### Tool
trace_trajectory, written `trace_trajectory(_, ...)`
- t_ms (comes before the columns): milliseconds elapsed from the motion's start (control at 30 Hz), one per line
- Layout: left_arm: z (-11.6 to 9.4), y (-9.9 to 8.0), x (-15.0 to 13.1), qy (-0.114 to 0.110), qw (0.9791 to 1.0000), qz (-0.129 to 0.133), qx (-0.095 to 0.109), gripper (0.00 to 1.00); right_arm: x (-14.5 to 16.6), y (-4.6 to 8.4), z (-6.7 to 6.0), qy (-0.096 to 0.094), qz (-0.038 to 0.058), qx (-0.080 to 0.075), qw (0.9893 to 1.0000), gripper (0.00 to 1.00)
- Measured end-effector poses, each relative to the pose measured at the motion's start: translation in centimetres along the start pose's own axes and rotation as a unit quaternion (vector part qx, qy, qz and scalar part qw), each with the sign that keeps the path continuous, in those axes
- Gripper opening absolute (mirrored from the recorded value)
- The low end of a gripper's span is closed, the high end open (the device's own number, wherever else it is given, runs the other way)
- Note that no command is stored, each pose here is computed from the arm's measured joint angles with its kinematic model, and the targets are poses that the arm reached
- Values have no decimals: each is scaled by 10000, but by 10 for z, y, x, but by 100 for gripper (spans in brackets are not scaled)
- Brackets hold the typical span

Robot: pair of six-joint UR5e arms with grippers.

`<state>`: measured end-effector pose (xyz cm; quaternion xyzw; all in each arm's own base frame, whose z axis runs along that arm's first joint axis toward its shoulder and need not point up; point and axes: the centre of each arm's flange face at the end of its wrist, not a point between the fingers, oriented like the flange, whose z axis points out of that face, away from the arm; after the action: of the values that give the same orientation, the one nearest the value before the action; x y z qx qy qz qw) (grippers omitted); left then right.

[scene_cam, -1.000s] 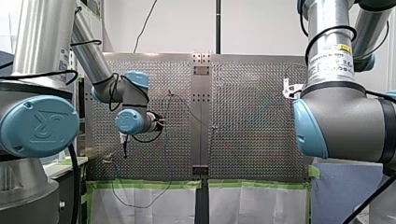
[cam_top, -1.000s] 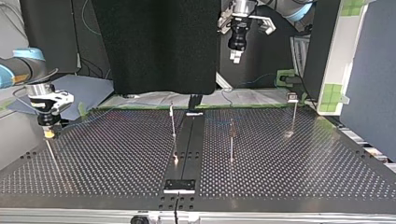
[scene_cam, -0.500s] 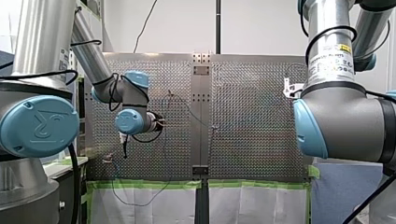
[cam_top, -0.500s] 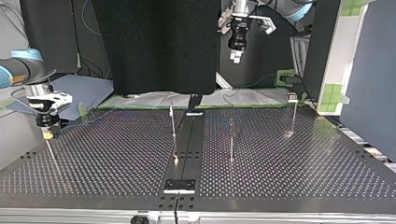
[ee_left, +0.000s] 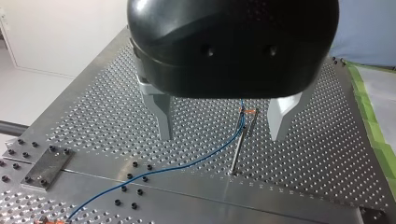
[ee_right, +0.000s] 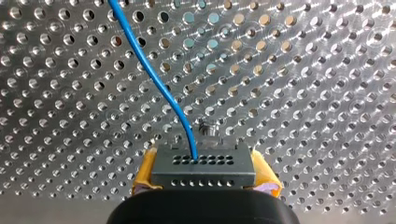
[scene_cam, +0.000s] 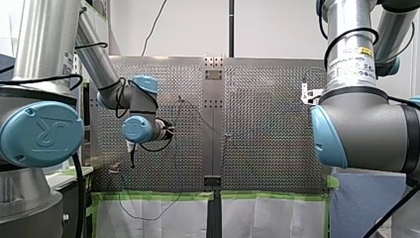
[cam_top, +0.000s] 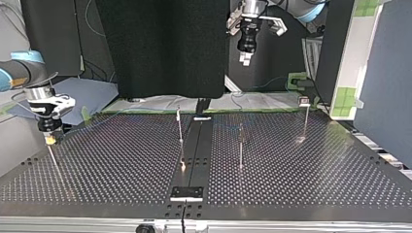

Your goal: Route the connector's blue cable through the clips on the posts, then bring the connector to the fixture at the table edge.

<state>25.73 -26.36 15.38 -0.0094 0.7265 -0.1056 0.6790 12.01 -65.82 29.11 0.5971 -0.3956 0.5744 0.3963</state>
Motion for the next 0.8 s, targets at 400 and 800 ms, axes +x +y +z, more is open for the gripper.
trace_trajectory(400, 0, 0, 0, -3, 10000, -5, 6, 100, -1, -1, 1, 30, -25, 108, 9999, 0)
trace_trajectory(800, 2, -1, -2, -2, 10000, 1, 4, 100, 0, 2, 1, 74, -21, 113, 9999, 0)
